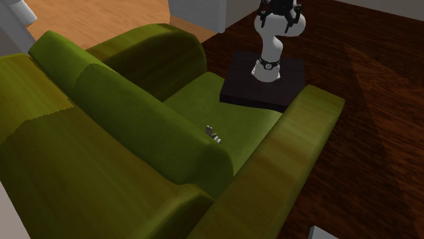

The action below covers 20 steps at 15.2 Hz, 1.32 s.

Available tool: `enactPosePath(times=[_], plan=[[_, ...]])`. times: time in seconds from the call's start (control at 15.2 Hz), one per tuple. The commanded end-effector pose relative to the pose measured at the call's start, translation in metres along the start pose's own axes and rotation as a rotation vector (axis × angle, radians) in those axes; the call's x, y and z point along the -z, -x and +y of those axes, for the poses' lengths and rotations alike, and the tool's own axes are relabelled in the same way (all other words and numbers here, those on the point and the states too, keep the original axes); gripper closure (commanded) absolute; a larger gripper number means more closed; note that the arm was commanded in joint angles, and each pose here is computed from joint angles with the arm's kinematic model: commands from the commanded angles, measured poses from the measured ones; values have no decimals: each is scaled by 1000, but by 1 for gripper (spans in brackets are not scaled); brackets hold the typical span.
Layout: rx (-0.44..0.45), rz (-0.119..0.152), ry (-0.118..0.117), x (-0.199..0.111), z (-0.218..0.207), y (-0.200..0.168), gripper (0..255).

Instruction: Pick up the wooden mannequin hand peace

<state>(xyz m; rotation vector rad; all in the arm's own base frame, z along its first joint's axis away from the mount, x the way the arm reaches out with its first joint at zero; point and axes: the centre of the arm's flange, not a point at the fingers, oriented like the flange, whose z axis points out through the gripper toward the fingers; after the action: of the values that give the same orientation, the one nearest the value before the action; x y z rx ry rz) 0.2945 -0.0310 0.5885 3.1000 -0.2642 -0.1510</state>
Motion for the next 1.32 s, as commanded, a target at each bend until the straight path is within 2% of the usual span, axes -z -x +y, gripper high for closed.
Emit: enactPosePath(times=[0.0, 1.25], plan=[[0, 0, 0, 0, 0, 0, 0], [-245, 41, 37, -131, 3, -208, 0]])
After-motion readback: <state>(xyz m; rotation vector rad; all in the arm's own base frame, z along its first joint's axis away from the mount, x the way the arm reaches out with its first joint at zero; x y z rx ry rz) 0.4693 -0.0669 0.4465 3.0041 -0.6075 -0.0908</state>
